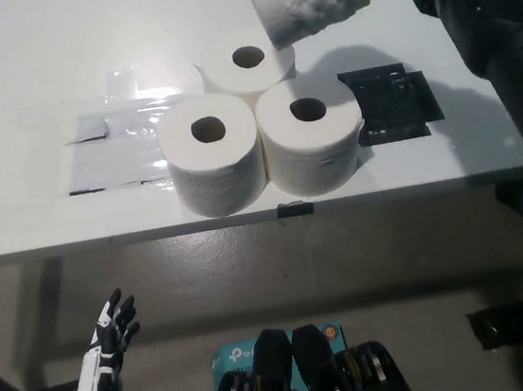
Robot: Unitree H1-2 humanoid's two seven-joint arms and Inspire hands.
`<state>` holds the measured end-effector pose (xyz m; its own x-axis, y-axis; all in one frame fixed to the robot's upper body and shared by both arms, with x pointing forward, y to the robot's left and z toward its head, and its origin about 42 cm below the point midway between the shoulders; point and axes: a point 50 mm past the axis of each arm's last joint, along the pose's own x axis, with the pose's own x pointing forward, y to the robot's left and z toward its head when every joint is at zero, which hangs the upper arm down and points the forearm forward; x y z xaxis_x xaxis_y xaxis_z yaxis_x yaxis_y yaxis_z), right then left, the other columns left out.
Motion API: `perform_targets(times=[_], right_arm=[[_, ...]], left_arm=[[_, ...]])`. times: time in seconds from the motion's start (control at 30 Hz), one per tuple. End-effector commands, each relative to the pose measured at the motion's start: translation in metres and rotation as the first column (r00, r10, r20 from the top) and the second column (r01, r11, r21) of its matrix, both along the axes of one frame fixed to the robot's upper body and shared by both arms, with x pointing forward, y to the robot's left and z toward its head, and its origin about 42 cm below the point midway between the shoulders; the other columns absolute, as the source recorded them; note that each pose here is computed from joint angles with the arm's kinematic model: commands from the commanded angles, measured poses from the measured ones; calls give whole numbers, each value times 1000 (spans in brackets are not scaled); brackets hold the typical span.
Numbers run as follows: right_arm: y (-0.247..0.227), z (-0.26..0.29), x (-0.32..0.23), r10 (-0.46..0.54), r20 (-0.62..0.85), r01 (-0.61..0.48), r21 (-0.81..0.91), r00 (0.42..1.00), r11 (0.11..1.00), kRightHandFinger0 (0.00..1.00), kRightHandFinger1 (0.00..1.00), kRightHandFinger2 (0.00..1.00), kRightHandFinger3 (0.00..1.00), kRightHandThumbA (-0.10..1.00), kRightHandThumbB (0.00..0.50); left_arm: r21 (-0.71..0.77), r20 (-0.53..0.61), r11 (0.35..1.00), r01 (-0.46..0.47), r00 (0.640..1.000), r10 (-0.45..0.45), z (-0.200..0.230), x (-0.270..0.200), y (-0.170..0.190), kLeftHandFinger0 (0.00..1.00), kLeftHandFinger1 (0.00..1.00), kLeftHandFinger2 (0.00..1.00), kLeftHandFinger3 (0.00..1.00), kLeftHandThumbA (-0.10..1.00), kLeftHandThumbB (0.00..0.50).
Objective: A few rolls of toilet paper are kept infront of the robot and the robot uses its right hand to lift one of the rolls and and places it on top of the other rolls to stack it.
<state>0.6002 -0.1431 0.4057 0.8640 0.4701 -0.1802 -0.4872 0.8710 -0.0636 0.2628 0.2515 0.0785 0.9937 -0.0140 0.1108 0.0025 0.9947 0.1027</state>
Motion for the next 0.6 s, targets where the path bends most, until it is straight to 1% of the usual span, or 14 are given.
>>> perform_targets(times=[0.0,0.03,0.07,0.13,0.17,0.2,0.23,0.3,0.4,0.43,0.47,0.5,0.53,0.57], right_arm=[[10,51,0,13,152,-5,-55,988,998,0,0,217,523,578,38],[10,51,0,13,157,-3,-63,987,998,0,0,226,531,578,36],[9,51,0,12,174,5,-96,985,995,0,0,253,483,570,19],[10,51,1,13,200,18,-152,980,988,0,12,275,464,569,15],[10,50,1,11,204,23,-165,979,986,0,86,396,503,532,13],[10,49,1,10,207,28,-180,978,983,0,152,482,514,542,7],[11,48,1,12,212,31,-199,977,980,6,218,557,594,550,1],[13,44,1,16,235,47,-261,972,964,22,299,642,763,570,6],[16,40,1,13,238,59,-290,971,955,71,344,670,832,561,13],[17,37,1,5,213,55,-275,977,960,60,354,682,909,533,6],[17,35,2,5,209,55,-281,978,958,55,360,682,879,529,4],[17,33,2,17,234,67,-348,972,935,57,381,689,780,589,6],[17,32,2,31,250,71,-391,968,918,9,358,665,608,658,1],[18,29,1,50,265,73,-435,963,898,0,328,637,478,691,0]], left_arm=[[3,53,999,34,998,-34,12,4,0,1000,1000,1000,1000,1000,182],[3,53,999,34,998,-34,12,4,0,1000,1000,1000,1000,1000,182],[2,53,999,36,998,-36,12,5,0,1000,1000,1000,1000,1000,179],[3,54,999,35,998,-35,13,5,1,1000,1000,1000,1000,1000,177],[5,57,999,35,998,-35,13,5,1,1000,1000,1000,1000,1000,170],[6,57,999,34,998,-34,13,5,1,1000,1000,1000,1000,1000,170],[5,54,999,33,998,-34,12,4,1,1000,1000,1000,1000,1000,171],[2,56,999,33,998,-33,12,4,0,1000,1000,1000,1000,1000,178],[9,56,999,34,998,-34,12,3,0,1000,1000,1000,1000,1000,177],[8,53,999,35,998,-35,11,3,-1,1000,1000,1000,1000,1000,179],[5,51,999,36,998,-36,11,4,-1,1000,1000,1000,1000,1000,179],[4,51,999,37,998,-37,11,4,-1,1000,1000,1000,1000,1000,181],[5,52,999,37,998,-37,11,4,-1,1000,1000,1000,1000,1000,174],[11,53,999,34,998,-34,12,4,0,1000,1000,1000,1000,1000,167]])
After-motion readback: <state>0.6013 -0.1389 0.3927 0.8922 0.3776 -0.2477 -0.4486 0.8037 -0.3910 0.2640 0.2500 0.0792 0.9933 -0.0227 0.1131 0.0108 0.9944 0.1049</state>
